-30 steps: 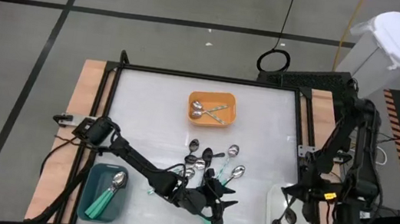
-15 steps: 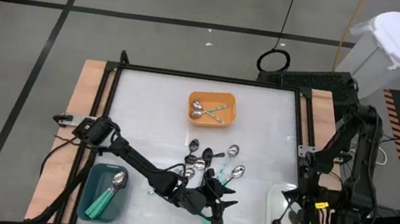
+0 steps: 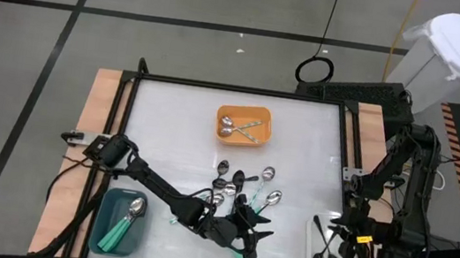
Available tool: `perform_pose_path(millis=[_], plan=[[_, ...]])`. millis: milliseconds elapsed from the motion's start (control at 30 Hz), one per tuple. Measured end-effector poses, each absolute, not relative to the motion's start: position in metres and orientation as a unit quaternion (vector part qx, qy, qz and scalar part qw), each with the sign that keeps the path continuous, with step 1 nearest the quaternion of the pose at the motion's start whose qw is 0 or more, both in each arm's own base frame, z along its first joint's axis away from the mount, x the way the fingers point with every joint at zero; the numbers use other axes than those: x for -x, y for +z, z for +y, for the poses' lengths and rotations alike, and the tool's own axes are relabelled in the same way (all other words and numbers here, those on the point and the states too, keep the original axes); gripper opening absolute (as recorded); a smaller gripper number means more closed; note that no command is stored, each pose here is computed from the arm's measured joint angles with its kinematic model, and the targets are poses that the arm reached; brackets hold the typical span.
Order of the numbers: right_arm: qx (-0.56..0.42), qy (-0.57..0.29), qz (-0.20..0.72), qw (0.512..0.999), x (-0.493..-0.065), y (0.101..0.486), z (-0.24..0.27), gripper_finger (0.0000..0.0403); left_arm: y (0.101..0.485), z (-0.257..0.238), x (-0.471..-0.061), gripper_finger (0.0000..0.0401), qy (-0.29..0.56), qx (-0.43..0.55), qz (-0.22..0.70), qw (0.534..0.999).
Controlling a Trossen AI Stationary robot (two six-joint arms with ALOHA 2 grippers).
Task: Sort silverware by color (type)
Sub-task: Put the black spoon into the white bin, then put the green spoon into the blue bin
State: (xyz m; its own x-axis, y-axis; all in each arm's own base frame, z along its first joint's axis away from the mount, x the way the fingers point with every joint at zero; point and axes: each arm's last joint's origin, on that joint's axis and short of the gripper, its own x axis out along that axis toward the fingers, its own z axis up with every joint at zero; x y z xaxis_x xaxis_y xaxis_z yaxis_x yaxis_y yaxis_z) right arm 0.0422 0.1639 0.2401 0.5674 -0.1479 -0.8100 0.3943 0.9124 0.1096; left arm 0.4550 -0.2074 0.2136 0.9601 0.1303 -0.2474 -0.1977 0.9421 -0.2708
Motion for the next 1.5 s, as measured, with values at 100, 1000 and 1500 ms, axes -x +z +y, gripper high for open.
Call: perform_pose_path(millis=[100, 1000, 1500], plan=[[-0.142, -0.155, 0.436, 0.875, -0.042, 0.241, 0.164, 0.0118, 0.214, -0.207, -0.455, 0.0159, 0.084, 0.149, 0.114, 0.979], [0.055, -0.085, 0.214, 0.972, -0.079, 0.286, 0.207, 0.0132, 0.192, -0.161, -0.463, 0.0159, 0.150, 0.080, 0.222, 0.960], [0.099, -0.146, 0.226, 0.958, -0.075, 0.263, 0.157, 0.0132, 0.178, -0.133, -0.461, 0.0159, 0.195, 0.064, 0.292, 0.934]])
